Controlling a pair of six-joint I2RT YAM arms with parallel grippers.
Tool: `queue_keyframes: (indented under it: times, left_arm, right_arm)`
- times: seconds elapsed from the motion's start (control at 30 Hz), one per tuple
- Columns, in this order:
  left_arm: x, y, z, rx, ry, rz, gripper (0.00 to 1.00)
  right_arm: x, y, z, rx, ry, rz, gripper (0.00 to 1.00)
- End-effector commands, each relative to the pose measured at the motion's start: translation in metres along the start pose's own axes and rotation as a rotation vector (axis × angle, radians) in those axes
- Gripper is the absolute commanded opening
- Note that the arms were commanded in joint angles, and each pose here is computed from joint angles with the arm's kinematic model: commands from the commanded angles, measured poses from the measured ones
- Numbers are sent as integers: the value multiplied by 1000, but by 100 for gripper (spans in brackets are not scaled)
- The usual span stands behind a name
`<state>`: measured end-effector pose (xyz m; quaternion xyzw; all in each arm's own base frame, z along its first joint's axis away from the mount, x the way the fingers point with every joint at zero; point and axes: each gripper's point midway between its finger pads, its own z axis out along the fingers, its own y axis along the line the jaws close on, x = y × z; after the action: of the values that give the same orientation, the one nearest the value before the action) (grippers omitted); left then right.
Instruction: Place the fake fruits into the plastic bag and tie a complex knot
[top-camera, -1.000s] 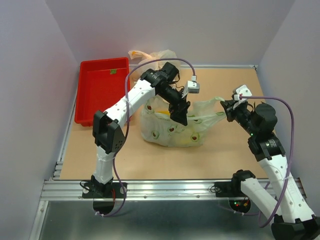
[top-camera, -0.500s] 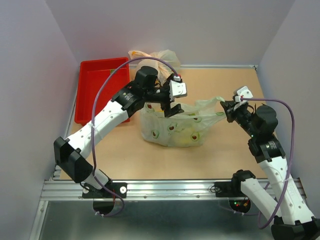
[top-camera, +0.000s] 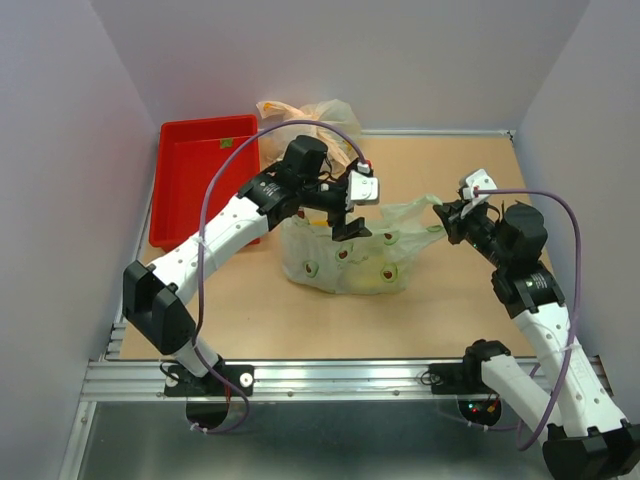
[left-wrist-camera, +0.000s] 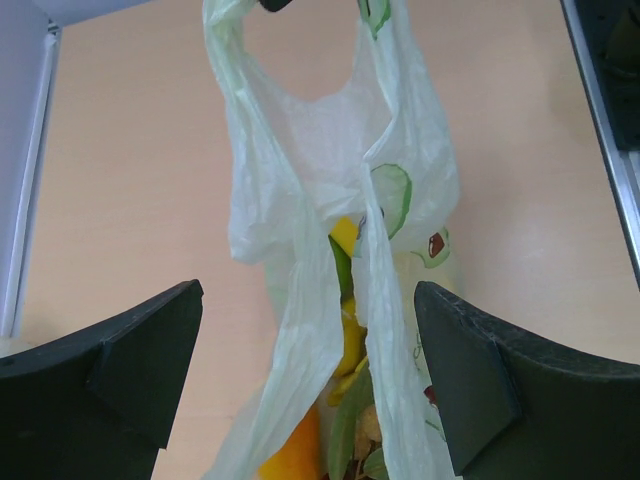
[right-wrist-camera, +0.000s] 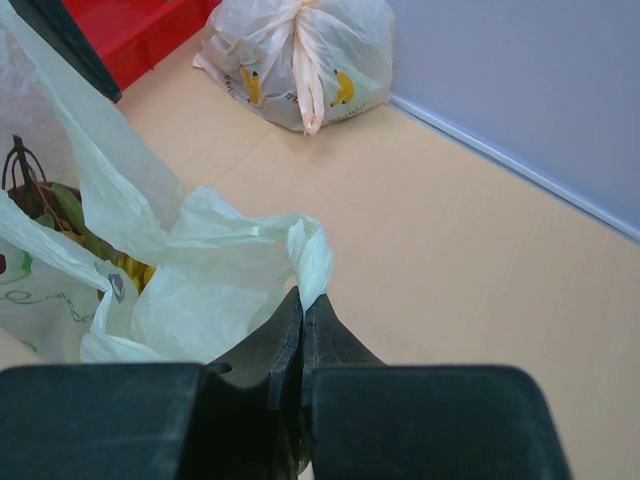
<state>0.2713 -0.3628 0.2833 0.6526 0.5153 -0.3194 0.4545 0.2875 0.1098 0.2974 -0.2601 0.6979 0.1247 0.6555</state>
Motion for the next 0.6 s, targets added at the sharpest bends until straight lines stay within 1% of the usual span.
queue_keyframes:
  times: [0.0,0.13,0.17,0.2,0.3,0.4,0.43,0.57]
  left_arm:
    - [-48,-9,-19,22,-113,62,99]
    - [-41,-15,-13,41,-90,61,99]
    - [-32,-18,-6,58,-60,55,99]
    - [-32,-17,-8,52,-46,58,99]
    - [-3,-10,9,72,47,13,99]
    - [11,4,19,26,83,11,99]
    - [18,13,21,-22,109,-9,99]
    - [43,36,33,-118,163,-30,99]
  right_arm:
    - [-10,0,1,-4,-48,-22,1]
    - [-9,0,2,-6,-47,-21,0]
    - [-9,0,1,-6,-47,-23,0]
    - [-9,1,1,-6,-48,-23,0]
    - [-12,-1,-1,6,-55,-26,0]
    - [-16,-2,-5,17,-69,-27,0]
    - [-17,-2,-6,19,-70,-20,0]
    - [-19,1,-9,10,-76,-32,0]
